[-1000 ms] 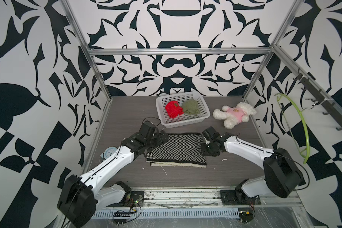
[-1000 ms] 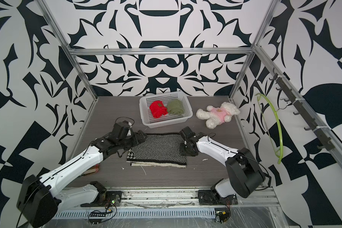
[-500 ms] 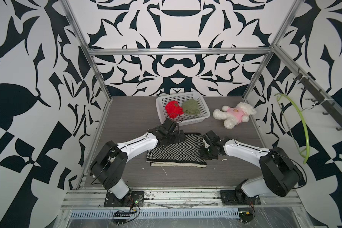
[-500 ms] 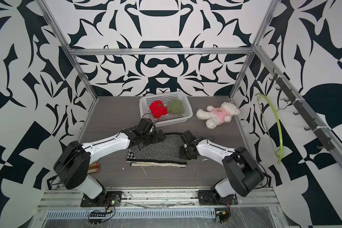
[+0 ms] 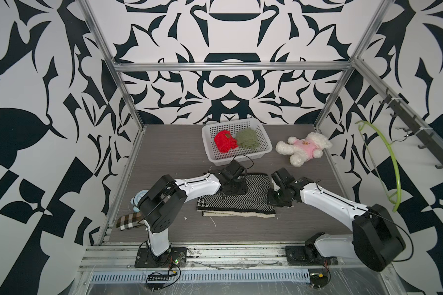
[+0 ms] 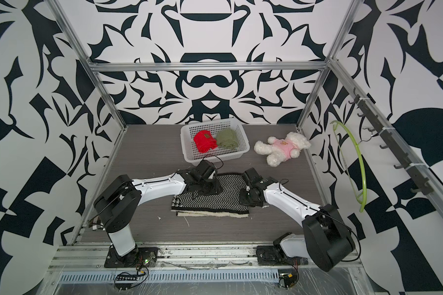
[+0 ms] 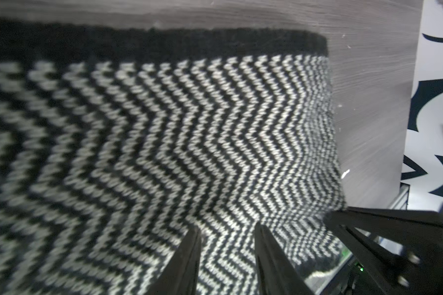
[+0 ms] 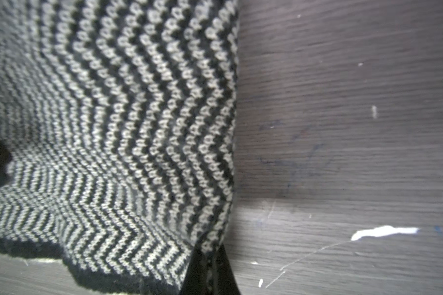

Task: Roll up the scarf and place it into the basket
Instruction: Roll the scarf at the center of the board.

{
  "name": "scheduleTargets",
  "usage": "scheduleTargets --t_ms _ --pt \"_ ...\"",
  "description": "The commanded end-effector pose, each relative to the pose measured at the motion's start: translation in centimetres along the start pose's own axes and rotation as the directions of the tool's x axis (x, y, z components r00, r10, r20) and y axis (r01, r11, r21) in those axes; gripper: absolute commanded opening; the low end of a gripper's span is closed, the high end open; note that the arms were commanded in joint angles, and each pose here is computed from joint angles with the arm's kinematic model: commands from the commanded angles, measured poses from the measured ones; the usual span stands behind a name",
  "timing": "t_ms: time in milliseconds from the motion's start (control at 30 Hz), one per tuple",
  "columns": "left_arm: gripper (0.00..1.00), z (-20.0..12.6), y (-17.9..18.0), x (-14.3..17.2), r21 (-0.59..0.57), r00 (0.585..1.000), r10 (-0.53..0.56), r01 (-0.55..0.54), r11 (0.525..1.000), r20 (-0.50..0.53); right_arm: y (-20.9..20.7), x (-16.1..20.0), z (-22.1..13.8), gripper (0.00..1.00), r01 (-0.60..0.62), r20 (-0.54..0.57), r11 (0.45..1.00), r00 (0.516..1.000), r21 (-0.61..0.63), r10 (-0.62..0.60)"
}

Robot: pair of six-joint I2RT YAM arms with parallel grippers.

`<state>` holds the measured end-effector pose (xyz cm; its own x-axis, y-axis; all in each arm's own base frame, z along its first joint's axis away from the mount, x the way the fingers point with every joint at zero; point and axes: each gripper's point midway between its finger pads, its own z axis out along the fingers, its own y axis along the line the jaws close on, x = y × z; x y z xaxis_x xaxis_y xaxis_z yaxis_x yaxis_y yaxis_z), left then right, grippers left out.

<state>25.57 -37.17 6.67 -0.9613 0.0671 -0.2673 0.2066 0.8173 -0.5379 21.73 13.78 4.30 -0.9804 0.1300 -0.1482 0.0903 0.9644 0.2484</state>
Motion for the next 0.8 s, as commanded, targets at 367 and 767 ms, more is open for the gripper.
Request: scheduleTargets --t_ms 367,767 --pt "0.00 4.4 2.2 1.6 -0.096 0.990 -0.069 0.058 0.994 -0.119 4.9 -2.8 -2.7 0.00 0.059 0.057 0.993 0.997 -0.106 -0.053" --pt "0.00 3.9 4.1 1.3 -0.106 0.983 -0.156 0.146 0.984 -0.095 12.2 -1.3 -0.6 0.00 0.160 0.047 0.967 0.987 -0.197 -0.154"
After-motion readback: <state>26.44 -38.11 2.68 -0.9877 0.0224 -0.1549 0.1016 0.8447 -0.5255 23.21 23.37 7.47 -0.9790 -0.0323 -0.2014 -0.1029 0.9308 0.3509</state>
